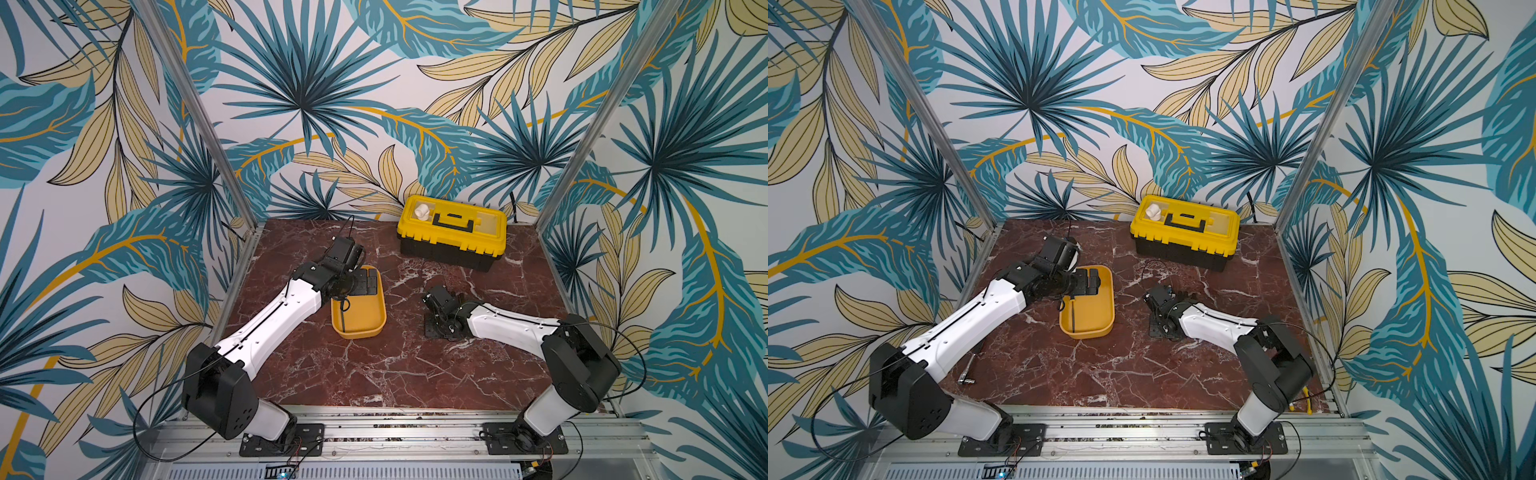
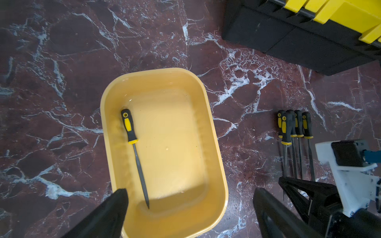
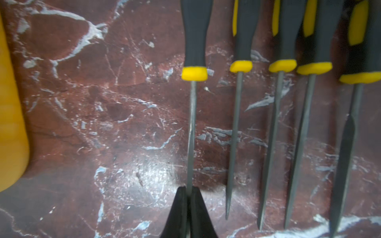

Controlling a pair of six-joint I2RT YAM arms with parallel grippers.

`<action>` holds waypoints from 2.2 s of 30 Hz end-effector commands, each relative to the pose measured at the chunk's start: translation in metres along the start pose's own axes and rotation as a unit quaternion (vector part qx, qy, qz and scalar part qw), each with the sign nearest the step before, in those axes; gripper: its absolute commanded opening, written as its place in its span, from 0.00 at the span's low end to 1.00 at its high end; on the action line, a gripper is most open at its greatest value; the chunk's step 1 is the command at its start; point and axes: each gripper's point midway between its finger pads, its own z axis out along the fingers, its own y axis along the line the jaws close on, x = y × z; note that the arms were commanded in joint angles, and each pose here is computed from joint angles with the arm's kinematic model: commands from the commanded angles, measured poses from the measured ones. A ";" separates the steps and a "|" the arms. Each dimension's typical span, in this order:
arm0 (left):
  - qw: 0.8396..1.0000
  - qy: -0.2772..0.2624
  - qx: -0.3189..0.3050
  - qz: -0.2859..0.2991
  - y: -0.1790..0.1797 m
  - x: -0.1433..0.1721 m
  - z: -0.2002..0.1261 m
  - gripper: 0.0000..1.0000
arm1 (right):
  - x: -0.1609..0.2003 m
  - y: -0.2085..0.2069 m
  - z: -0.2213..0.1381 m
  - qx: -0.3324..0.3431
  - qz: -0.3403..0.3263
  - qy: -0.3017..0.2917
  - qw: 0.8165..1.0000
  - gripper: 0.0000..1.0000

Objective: Take the file tool out of the storage box
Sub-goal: Place the file tool at the center of the board.

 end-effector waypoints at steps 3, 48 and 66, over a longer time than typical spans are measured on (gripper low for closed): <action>1.000 -0.010 -0.017 0.007 0.007 0.001 -0.003 1.00 | 0.003 -0.014 0.008 0.025 -0.007 0.010 1.000 0.01; 0.983 0.040 -0.176 -0.020 0.049 0.000 0.090 0.87 | 0.008 -0.020 0.013 0.032 -0.025 0.025 0.999 0.26; 0.966 0.047 -0.242 -0.084 0.083 0.000 0.132 0.73 | -0.019 0.026 -0.094 -0.150 -0.067 -0.057 0.985 0.61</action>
